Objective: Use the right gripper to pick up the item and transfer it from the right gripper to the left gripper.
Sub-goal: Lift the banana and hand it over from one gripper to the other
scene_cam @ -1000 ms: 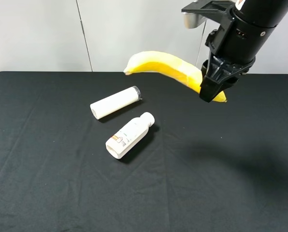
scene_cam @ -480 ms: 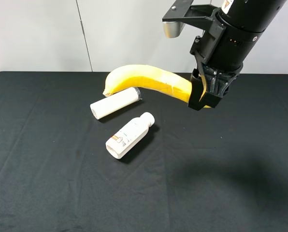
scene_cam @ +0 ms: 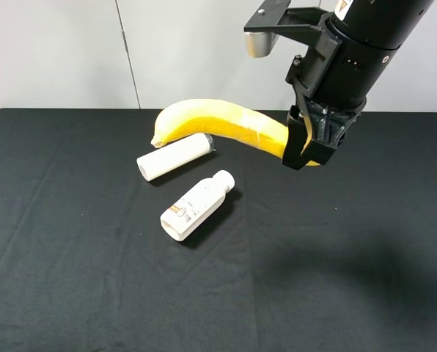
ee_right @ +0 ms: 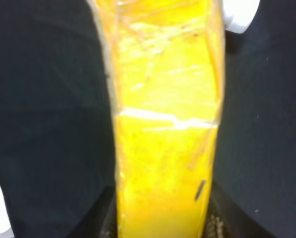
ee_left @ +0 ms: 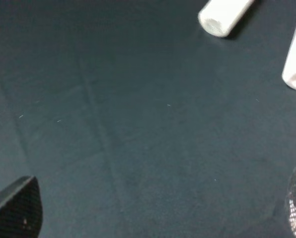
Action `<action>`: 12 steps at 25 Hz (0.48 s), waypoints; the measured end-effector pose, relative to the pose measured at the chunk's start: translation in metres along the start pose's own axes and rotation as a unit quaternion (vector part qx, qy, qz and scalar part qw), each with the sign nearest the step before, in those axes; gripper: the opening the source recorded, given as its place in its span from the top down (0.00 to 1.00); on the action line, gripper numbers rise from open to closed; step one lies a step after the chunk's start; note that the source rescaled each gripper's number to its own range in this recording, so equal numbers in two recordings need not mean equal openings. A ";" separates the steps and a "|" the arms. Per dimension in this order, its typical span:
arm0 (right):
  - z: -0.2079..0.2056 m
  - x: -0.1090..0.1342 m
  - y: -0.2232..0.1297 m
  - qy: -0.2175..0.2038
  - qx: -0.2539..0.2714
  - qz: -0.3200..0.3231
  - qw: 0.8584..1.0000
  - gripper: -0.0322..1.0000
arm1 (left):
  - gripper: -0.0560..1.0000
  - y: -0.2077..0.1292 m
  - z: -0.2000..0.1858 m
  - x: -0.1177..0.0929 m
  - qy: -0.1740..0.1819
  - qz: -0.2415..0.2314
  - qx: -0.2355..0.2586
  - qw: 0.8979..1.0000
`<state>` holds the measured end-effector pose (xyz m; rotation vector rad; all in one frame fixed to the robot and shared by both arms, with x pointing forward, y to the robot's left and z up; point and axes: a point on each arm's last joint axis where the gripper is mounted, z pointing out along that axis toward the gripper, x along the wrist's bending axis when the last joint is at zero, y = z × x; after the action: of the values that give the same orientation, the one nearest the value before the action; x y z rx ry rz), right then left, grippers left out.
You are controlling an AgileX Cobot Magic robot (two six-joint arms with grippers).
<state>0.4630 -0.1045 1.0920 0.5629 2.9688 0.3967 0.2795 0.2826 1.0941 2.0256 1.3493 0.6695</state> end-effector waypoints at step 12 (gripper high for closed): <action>0.000 0.000 0.000 0.001 0.000 0.000 1.000 0.94 | 0.03 0.046 0.047 -0.006 -0.119 0.101 0.022 0.987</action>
<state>0.4629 -0.1044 1.0920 0.5637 2.9698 0.3987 0.3390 0.2538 1.0942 2.2170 1.0393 0.4675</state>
